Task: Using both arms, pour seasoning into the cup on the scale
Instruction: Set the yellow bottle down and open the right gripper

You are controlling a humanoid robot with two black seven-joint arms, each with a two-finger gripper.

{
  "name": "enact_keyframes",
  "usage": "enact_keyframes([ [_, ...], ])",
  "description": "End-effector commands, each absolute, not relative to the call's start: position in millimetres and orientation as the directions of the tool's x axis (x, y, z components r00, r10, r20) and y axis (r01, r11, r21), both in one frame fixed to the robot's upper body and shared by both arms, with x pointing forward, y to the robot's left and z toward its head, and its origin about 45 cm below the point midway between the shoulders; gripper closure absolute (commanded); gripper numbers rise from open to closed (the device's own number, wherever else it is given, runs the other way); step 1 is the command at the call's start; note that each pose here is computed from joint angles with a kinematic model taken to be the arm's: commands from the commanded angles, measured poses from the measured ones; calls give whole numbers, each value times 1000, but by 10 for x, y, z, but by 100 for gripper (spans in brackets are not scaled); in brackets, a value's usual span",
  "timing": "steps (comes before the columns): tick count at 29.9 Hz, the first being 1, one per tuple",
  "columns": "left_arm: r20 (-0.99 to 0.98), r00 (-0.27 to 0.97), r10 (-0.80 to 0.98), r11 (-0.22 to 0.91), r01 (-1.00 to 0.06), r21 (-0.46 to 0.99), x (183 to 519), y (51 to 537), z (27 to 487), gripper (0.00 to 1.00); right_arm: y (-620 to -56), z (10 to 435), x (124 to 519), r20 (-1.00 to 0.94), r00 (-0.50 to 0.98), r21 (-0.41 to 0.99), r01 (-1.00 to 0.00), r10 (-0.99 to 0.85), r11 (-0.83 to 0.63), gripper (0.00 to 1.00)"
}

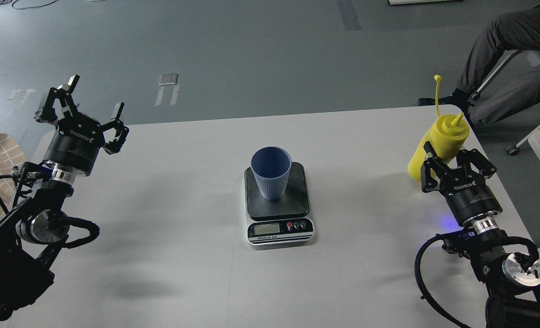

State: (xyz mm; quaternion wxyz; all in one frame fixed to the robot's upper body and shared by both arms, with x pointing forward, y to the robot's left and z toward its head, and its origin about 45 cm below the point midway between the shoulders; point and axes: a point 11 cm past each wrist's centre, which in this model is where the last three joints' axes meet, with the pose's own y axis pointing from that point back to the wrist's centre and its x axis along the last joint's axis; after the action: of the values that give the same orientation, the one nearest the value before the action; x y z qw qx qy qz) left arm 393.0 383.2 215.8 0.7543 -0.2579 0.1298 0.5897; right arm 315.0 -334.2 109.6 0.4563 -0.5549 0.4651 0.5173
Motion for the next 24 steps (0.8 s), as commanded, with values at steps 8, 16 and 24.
enact_keyframes([
  [8,-502,271,821,172,-957,-235,3926,3827,2150,2,-3328,1068,3126,-999,24,-17,-988,-44,-155,100],
  [16,-501,270,822,172,-957,-233,3925,3828,2144,2,-3329,1053,3117,-999,19,-12,-988,-44,-156,100],
  [24,-502,270,822,171,-957,-234,3926,3831,2147,2,-3326,1047,3116,-999,17,-10,-988,-44,-157,100],
])
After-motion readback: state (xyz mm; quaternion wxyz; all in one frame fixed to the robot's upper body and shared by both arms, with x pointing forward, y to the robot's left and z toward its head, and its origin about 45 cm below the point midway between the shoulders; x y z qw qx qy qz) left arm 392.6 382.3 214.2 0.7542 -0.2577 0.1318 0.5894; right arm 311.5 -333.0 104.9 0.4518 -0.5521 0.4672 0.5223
